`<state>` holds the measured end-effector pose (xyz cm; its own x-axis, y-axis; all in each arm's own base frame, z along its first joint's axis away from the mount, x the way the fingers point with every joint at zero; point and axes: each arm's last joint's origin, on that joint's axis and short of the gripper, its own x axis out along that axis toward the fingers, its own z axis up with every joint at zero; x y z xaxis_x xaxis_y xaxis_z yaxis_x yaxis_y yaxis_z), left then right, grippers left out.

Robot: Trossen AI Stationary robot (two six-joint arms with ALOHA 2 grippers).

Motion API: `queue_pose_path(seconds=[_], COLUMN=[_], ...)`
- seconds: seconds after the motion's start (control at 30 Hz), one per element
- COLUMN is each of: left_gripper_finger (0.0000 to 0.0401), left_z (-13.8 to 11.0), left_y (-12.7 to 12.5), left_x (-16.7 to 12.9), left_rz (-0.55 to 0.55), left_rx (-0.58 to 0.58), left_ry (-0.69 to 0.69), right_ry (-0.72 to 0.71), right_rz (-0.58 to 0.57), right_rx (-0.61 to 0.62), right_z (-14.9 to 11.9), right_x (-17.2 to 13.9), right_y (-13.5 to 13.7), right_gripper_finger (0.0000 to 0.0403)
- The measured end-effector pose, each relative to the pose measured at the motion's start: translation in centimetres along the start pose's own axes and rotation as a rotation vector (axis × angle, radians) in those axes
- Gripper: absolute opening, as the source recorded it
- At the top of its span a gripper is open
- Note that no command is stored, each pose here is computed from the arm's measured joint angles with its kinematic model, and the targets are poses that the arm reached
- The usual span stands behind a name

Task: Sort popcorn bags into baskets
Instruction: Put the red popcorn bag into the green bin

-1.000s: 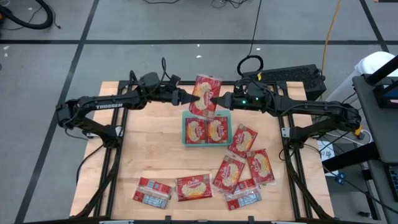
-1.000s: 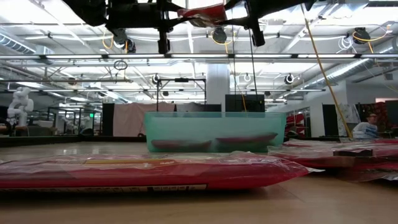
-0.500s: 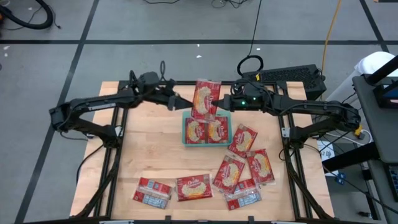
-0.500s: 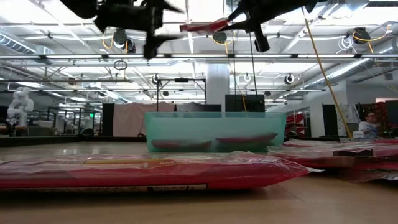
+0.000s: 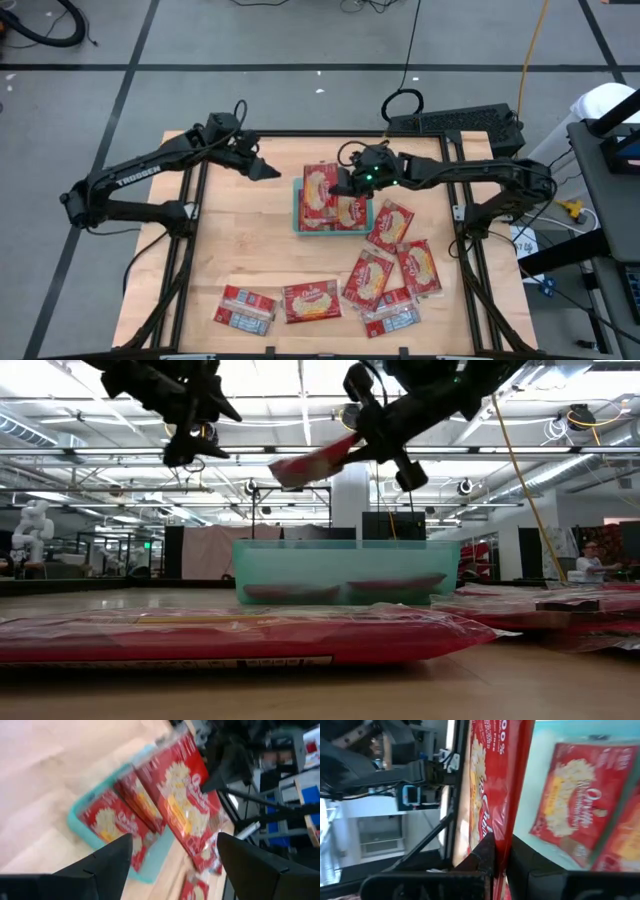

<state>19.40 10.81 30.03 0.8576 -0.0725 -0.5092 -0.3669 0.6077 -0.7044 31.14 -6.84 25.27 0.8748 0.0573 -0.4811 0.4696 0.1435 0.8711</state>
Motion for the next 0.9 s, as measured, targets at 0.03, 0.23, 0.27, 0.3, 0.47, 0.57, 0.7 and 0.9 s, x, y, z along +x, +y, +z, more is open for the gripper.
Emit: queue_pose_path(seconds=[0.03, 0.23, 0.27, 0.3, 0.47, 0.57, 0.7, 0.9], left_gripper_finger=[0.0284, 0.0248, 0.0243, 0.0238, 0.0221, 0.0212, 0.0202, 0.0191], left_z=[-0.3, -1.4, -1.6, -1.7, -2.0, -2.0, -2.0, -2.0], left_y=[-0.2, -1.0, -1.0, -1.1, -1.0, -1.0, -1.0, -1.0], left_x=[0.0, 0.3, 0.4, 0.5, 0.8, 0.8, 0.8, 0.8], left_rz=[0.002, 0.037, 0.059, 0.078, 0.145, 0.151, 0.154, 0.159], left_rx=[0.0, -0.012, -0.014, -0.012, -0.014, -0.021, -0.019, -0.008], left_ry=[0.016, 0.056, 0.056, 0.056, 0.039, 0.037, 0.036, 0.042], right_ry=[0.004, 0.032, 0.042, 0.056, 0.083, 0.083, 0.1, 0.115], right_rz=[0.008, -0.03, -0.062, -0.1, -0.23, -0.266, -0.31, -0.227], right_rx=[0.008, -0.001, -0.017, -0.027, -0.051, -0.053, -0.039, -0.015], right_z=[0.0, 0.5, 0.6, 0.8, 1.7, 2.2, 2.5, 2.6], right_x=[0.2, 0.3, 0.1, 0.0, -0.6, -0.5, 0.2, 2.6], right_y=[0.0, 0.7, 0.8, 0.7, -0.6, -1.4, -2.6, -2.8], right_gripper_finger=[0.0015, 0.0014, 0.0013, 0.0012, 0.0012, 0.0012, 0.0012, 0.0012])
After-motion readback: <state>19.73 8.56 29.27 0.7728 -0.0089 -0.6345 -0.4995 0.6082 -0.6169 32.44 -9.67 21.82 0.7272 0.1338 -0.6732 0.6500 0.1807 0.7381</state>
